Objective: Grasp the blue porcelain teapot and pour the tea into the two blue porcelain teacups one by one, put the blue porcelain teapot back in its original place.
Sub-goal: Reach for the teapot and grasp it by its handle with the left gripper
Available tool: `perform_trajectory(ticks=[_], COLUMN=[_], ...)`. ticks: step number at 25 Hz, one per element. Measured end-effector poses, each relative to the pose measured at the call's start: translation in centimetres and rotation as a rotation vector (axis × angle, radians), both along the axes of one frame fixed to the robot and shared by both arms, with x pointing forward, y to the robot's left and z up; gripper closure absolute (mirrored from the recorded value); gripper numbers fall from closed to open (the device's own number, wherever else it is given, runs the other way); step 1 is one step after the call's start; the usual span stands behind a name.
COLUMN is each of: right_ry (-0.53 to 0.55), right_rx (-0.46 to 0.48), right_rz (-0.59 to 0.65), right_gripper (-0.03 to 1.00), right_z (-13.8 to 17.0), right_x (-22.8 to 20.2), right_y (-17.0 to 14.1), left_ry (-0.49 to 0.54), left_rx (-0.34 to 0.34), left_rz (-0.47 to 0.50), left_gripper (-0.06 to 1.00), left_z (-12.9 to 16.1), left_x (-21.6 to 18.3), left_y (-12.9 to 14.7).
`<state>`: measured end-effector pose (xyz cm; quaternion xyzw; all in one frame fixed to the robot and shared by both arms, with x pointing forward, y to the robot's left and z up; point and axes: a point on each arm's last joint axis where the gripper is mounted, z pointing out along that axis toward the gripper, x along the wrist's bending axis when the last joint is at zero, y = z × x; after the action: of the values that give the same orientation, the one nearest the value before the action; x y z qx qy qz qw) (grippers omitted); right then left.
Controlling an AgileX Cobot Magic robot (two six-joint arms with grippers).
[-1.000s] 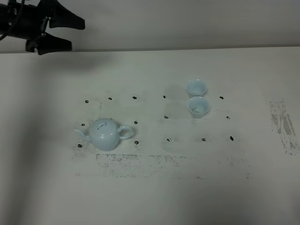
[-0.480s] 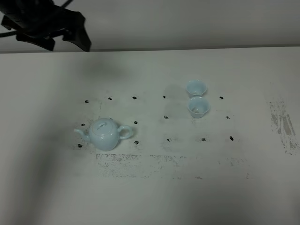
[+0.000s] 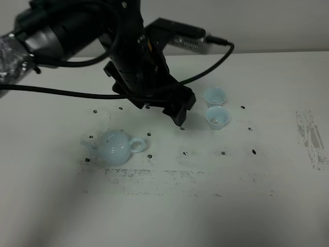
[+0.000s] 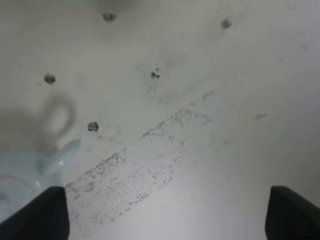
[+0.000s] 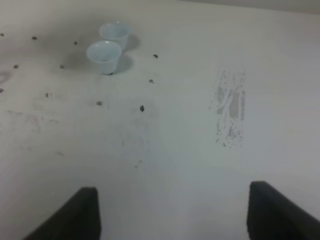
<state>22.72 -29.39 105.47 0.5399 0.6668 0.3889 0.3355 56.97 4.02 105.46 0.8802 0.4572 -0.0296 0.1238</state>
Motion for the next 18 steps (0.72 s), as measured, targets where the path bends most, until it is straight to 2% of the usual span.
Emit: perform_trajectory(ticks=[3, 8, 18], right_ry=[0.000, 0.000, 0.000], right_rx=[0.000, 0.000, 0.000], right_rz=[0.000, 0.000, 0.000], right_gripper=[0.38, 0.38, 0.38], right_z=[0.0, 0.0, 0.0], right_x=[0.0, 0.0, 0.0], right_y=[0.0, 0.0, 0.0], left_ry=[0.056, 0.079, 0.032], left_rx=[0.060, 0.142, 0.128], left_rz=[0.018, 0.053, 0.070], left_gripper=[0.19, 0.19, 0.19], left_z=[-3.8, -7.8, -8.7], left_x=[1.1, 2.3, 3.0], left_y=[-0.7, -1.0, -1.3])
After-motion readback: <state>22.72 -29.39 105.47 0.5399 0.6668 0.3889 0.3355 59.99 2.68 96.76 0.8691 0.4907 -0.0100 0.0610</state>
